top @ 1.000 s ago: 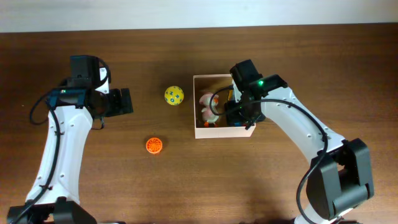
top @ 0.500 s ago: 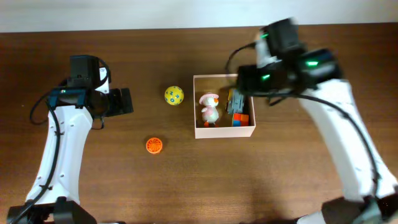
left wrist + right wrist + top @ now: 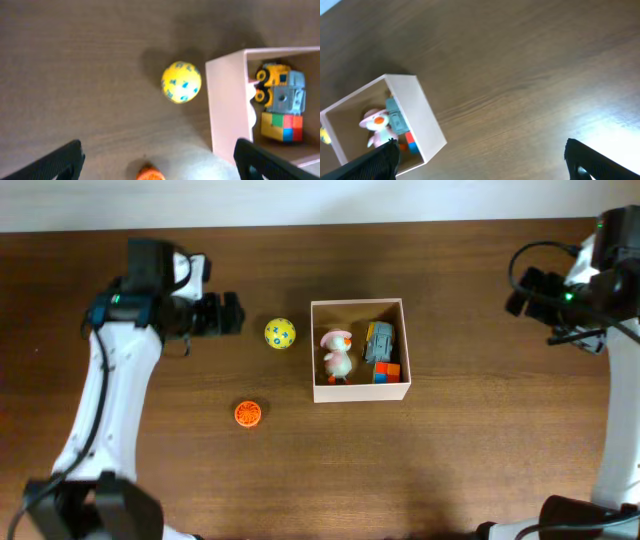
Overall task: Pack container
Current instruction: 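Reach the left gripper to the yellow ball and grasp it, then carry the yellow ball into the box and release it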
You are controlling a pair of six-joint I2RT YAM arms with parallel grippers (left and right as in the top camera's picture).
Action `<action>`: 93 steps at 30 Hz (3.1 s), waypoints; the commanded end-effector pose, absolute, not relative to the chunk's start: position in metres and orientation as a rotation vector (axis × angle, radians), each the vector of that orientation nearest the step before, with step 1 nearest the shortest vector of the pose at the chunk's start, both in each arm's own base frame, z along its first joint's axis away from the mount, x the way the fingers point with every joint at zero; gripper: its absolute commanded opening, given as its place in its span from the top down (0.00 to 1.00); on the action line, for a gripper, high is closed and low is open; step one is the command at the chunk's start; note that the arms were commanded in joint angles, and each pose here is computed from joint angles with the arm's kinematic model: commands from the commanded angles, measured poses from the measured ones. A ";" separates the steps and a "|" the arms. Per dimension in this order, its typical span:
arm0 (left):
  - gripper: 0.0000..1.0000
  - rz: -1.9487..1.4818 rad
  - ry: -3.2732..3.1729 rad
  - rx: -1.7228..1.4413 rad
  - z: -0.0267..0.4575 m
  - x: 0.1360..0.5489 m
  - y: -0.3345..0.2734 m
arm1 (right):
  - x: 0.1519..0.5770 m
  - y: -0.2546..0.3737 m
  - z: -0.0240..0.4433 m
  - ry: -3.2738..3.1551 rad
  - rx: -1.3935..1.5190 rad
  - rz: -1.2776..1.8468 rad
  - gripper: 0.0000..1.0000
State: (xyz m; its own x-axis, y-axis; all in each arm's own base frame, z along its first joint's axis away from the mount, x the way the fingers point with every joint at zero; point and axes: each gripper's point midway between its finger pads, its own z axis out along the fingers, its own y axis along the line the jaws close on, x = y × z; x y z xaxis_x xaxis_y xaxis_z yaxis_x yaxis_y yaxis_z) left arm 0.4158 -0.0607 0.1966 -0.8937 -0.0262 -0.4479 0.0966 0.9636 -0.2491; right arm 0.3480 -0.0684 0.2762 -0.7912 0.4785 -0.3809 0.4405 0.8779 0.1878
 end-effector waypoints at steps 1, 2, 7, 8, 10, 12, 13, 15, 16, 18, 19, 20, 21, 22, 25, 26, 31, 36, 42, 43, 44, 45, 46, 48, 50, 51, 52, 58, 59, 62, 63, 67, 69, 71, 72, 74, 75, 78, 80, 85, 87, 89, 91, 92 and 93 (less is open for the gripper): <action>0.03 -0.253 2.697 0.209 0.191 0.440 -0.071 | 0.345 -0.083 0.272 2.617 0.746 0.112 0.01; 0.03 -0.233 2.719 0.238 0.185 0.446 -0.076 | 0.345 -0.085 0.272 2.615 0.753 0.111 0.01; 0.03 -0.199 2.784 0.311 0.149 0.471 -0.096 | 0.345 -0.086 0.272 2.613 0.757 0.110 0.01; 0.03 -0.207 2.804 0.328 0.134 0.474 -0.103 | 0.345 -0.086 0.272 2.613 0.755 0.110 0.01; 0.03 -0.207 2.837 0.366 0.113 0.475 -0.111 | 0.344 -0.086 0.272 2.614 0.755 0.110 0.01; 0.03 -0.197 2.874 0.407 0.093 0.473 -0.119 | 0.345 -0.086 0.272 2.613 0.755 0.110 0.01; 0.04 -0.183 2.895 0.417 0.083 0.472 -0.121 | 0.345 -0.086 0.272 2.613 0.756 0.110 0.01; 0.07 -0.166 2.937 0.437 0.063 0.469 -0.125 | 0.345 -0.086 0.272 2.613 0.755 0.110 0.01; 0.08 -0.165 2.954 0.446 0.056 0.467 -0.127 | 0.345 -0.086 0.272 2.613 0.756 0.110 0.01; 0.11 -0.163 2.982 0.466 0.040 0.464 -0.132 | 0.345 -0.086 0.272 2.613 0.756 0.110 0.01; 0.11 -0.163 2.991 0.473 0.035 0.463 -0.134 | 0.345 -0.086 0.272 2.613 0.755 0.110 0.01; 0.18 -0.162 2.998 0.478 0.030 0.463 -0.135 | 0.345 -0.086 0.272 2.613 0.756 0.110 0.01; 0.21 -0.163 3.001 0.483 0.028 0.462 -0.137 | 0.345 -0.086 0.272 2.613 0.755 0.110 0.01; 0.24 -0.162 3.004 0.486 0.024 0.462 -0.138 | 0.345 -0.086 0.272 2.613 0.755 0.110 0.01; 0.34 -0.163 2.997 0.487 0.024 0.464 -0.138 | 0.345 -0.086 0.272 2.613 0.756 0.110 0.01; 0.38 -0.163 2.997 0.487 0.024 0.464 -0.138 | 0.345 -0.086 0.272 2.613 0.756 0.110 0.01; 0.55 -0.187 3.006 0.489 0.024 0.461 -0.140 | 0.345 -0.086 0.272 2.613 0.755 0.110 0.01; 0.78 -0.188 3.021 0.489 0.025 0.458 -0.140 | 0.345 -0.086 0.272 2.613 0.756 0.110 0.01; 0.92 -0.190 2.997 0.470 0.067 0.467 -0.139 | 0.345 -0.086 0.272 2.613 0.755 0.110 0.01; 0.92 -0.191 2.984 0.463 0.081 0.469 -0.139 | 0.345 -0.086 0.272 2.613 0.755 0.110 0.01; 0.92 -0.194 2.967 0.456 0.096 0.472 -0.140 | 0.345 -0.086 0.272 2.613 0.756 0.110 0.01; 0.92 -0.198 2.946 0.447 0.113 0.474 -0.142 | 0.345 -0.086 0.272 2.613 0.755 0.110 0.01; 0.92 -0.204 2.921 0.447 0.131 0.475 -0.144 | 0.345 -0.086 0.272 2.613 0.756 0.110 0.01; 0.92 -0.226 2.870 0.467 0.162 0.473 -0.153 | 0.345 -0.086 0.272 2.613 0.756 0.110 0.01; 0.92 -0.256 2.828 0.445 0.190 0.469 -0.165 | 0.345 -0.086 0.272 2.613 0.755 0.110 0.01; 0.92 -0.268 2.812 0.426 0.200 0.467 -0.171 | 0.345 -0.086 0.272 2.613 0.756 0.110 0.01; 0.92 -0.281 2.797 0.406 0.208 0.465 -0.179 | 0.345 -0.086 0.272 2.613 0.756 0.110 0.01; 0.92 -0.323 2.819 0.398 0.204 0.449 -0.218 | 0.345 -0.086 0.272 2.613 0.756 0.110 0.01; 0.92 -0.324 2.828 0.422 0.199 0.445 -0.227 | 0.345 -0.086 0.272 2.613 0.756 0.110 0.01; 0.92 -0.325 2.852 0.496 0.182 0.433 -0.253 | 0.345 -0.086 0.272 2.613 0.755 0.110 0.01; 0.91 -0.316 2.862 0.502 0.175 0.430 -0.260 | 0.345 -0.086 0.272 2.613 0.756 0.110 0.01; 0.92 -0.266 2.939 0.448 0.146 0.417 -0.272 | 0.345 -0.086 0.272 2.613 0.756 0.110 0.01; 0.92 -0.246 2.984 0.444 0.131 0.409 -0.272 | 0.345 -0.086 0.272 2.613 0.756 0.110 0.01; 0.91 -0.228 3.030 0.444 0.119 0.401 -0.270 | 0.345 -0.086 0.272 2.613 0.756 0.110 0.01; 0.91 -0.221 3.053 0.449 0.113 0.396 -0.269 | 0.345 -0.086 0.272 2.613 0.756 0.110 0.01; 0.88 -0.208 3.102 0.447 0.104 0.386 -0.268 | 0.345 -0.086 0.272 2.613 0.756 0.110 0.01; 0.85 -0.213 3.120 0.456 0.102 0.380 -0.269 | 0.345 -0.086 0.272 2.613 0.756 0.110 0.01; 0.80 -0.205 3.157 0.491 0.101 0.366 -0.273 | 0.345 -0.086 0.272 2.613 0.756 0.110 0.01; 0.75 -0.192 3.173 0.521 0.102 0.356 -0.277 | 0.345 -0.086 0.272 2.613 0.756 0.110 0.01; 0.43 -0.165 3.199 0.573 0.102 0.341 -0.283 | 0.345 -0.086 0.272 2.613 0.755 0.110 0.01; 0.36 -0.161 3.204 0.578 0.102 0.339 -0.283 | 0.345 -0.086 0.272 2.613 0.756 0.110 0.01; 0.34 -0.154 3.209 0.573 0.103 0.339 -0.281 | 0.345 -0.086 0.272 2.613 0.756 0.110 0.01; 0.34 -0.140 3.206 0.552 0.108 0.343 -0.274 | 0.345 -0.086 0.272 2.613 0.756 0.110 0.01; 0.32 -0.128 3.201 0.535 0.112 0.346 -0.269 | 0.345 -0.086 0.272 2.613 0.756 0.110 0.01; 0.30 -0.112 3.194 0.511 0.119 0.351 -0.261 | 0.345 -0.086 0.272 2.613 0.755 0.110 0.01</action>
State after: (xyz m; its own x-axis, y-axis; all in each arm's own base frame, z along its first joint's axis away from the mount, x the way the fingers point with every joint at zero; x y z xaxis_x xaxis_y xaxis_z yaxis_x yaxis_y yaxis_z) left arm 0.3353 -0.2750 0.1039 -0.9287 0.3495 0.1238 0.3391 0.9357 -0.0974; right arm 0.3444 -0.0842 0.2757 -0.7690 0.5147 -0.3791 0.4807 0.8565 0.1879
